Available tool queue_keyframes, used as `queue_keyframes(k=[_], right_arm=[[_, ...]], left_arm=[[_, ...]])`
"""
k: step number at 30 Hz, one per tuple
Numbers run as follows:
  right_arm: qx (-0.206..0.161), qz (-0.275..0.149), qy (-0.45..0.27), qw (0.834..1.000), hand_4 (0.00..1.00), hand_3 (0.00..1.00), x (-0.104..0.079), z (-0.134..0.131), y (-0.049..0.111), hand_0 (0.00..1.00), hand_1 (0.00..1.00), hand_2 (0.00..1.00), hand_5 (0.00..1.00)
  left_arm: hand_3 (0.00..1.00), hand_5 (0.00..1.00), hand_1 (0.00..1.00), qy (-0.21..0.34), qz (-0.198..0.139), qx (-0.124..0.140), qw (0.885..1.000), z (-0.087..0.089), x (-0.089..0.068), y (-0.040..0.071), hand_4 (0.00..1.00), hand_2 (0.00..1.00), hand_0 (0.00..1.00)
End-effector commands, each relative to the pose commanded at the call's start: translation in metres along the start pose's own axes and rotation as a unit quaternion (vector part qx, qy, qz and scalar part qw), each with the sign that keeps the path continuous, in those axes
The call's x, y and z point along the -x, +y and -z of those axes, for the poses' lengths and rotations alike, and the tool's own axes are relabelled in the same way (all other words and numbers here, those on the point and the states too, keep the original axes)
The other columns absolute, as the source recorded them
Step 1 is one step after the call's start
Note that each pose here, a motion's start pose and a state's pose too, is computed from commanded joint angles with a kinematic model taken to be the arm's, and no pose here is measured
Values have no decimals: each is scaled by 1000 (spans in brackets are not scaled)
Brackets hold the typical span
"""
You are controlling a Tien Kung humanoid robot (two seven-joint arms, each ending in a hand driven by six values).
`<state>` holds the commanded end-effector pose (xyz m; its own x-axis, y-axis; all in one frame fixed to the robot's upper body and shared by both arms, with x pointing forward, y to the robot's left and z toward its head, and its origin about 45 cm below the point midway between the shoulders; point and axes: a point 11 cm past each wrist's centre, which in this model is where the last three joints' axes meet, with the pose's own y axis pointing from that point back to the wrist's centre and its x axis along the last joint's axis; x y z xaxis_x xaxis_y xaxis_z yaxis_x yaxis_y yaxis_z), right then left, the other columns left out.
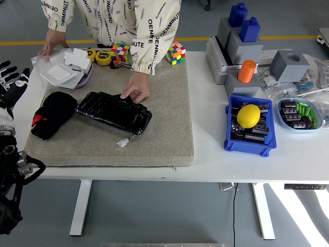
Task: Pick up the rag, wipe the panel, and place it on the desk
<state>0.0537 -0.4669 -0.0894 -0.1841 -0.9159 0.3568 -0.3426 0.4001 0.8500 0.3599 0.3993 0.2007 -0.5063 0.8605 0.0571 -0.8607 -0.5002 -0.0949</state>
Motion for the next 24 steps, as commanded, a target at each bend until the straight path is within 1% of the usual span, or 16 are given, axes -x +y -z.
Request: queue_keyframes(k=[5,17,24], right_arm=[[-2,-1,2,1000,879,523,-2,1,0,534,561,494,355],[5,-1,9,1000,881,523,-3,-3,1,533,562,495,359],[10,-2,16,1000,883,522,-6,-8,2,533,563,496,361]], left_arm=[[634,154,600,-2,-2,-5,1000,3,-4,3,864,605,485],[631,157,600,-6,-3,-10,1000,6,-7,3,862,602,486],[631,157,600,-5,-4,-16,1000,11,-9,7,861,601,486]])
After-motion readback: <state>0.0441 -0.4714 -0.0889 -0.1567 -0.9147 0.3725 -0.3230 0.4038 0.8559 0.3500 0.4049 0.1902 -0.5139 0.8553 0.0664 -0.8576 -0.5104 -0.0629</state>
